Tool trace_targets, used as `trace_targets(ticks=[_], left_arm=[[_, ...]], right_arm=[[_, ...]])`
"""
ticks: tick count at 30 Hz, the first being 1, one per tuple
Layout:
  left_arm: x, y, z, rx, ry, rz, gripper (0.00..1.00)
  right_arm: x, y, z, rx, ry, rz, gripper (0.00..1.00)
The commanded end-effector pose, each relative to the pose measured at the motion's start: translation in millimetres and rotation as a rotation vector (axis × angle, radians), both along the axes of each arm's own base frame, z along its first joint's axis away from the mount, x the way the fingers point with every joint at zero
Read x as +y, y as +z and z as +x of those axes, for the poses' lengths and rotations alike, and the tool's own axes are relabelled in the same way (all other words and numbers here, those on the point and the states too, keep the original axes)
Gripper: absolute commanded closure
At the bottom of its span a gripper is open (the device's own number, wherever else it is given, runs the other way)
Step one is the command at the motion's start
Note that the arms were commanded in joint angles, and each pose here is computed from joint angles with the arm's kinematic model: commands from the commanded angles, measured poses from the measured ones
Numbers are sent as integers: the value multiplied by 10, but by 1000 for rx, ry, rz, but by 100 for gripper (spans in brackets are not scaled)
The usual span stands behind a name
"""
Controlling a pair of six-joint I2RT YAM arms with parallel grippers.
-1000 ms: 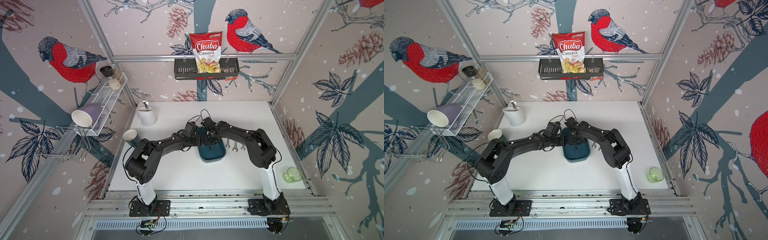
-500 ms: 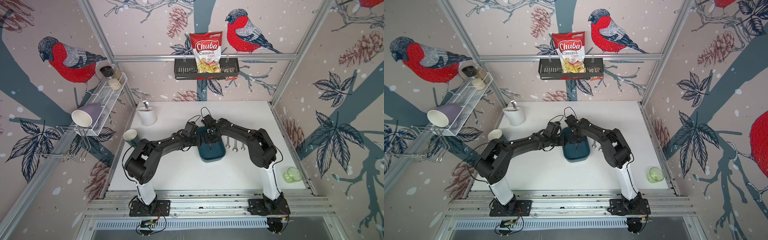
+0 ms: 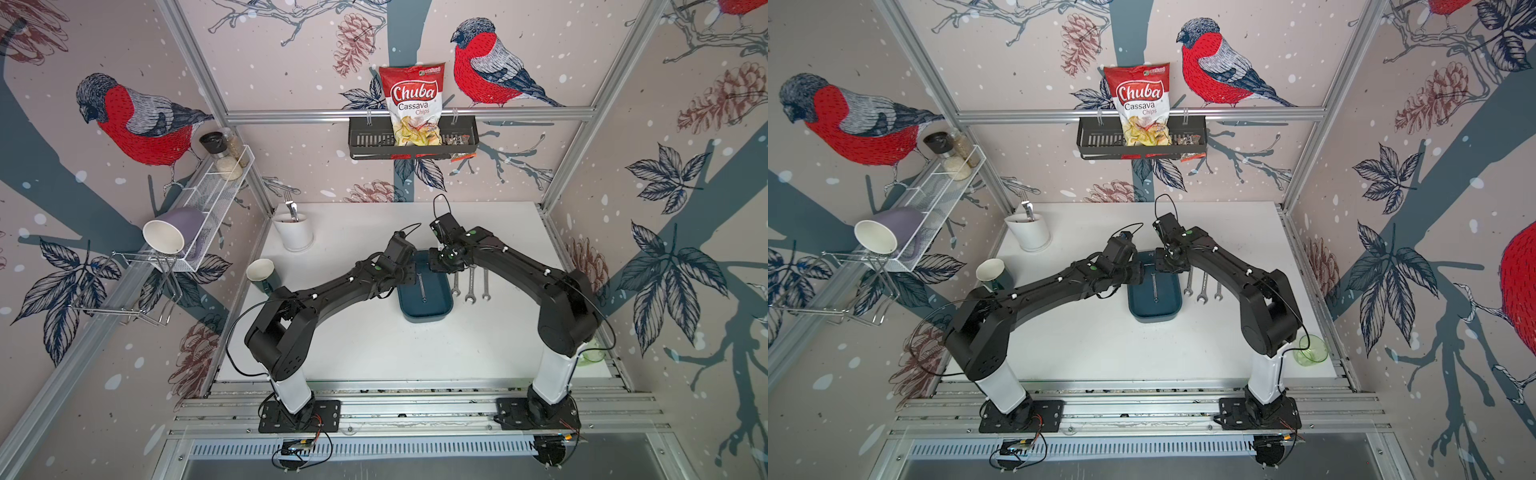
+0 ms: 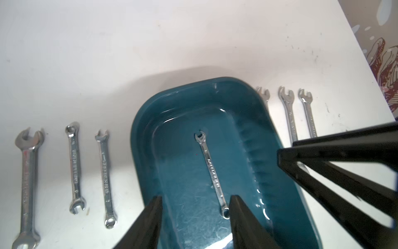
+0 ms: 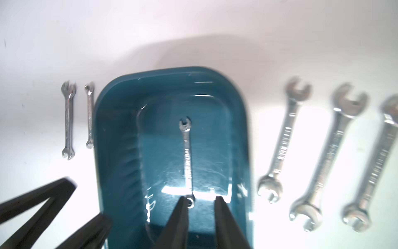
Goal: Take out the wrench from the storage box
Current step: Pick up the wrench from the storage box.
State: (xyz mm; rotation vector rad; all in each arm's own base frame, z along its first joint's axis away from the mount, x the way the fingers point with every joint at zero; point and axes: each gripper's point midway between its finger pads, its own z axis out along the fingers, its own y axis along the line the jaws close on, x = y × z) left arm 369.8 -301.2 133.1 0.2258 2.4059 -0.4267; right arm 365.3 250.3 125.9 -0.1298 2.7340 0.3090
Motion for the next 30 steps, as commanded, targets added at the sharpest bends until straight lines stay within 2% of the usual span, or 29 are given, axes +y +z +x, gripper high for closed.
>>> trace_targets(ticks=[1, 7, 14, 25, 29, 30], left_arm=[[-4, -114, -42, 28, 27, 114, 46], [-244, -329, -129, 102, 41, 104, 50], [-385, -813, -141, 236, 72, 225, 51], [-427, -1349, -278, 347, 87, 401, 53], [-393, -1427, -312, 362, 92, 430, 64], [-387, -1428, -308, 359, 92, 434, 71]], right_arm=[[-97, 164, 66, -50, -57, 94, 68], [-471, 186, 31, -82, -153, 173, 66], [-732, 2, -6, -76, -219, 227, 65], [-917, -138, -83, -60, -230, 249, 64], [-978, -133, -114, -66, -235, 259, 64], [-997, -135, -120, -66, -238, 260, 64]])
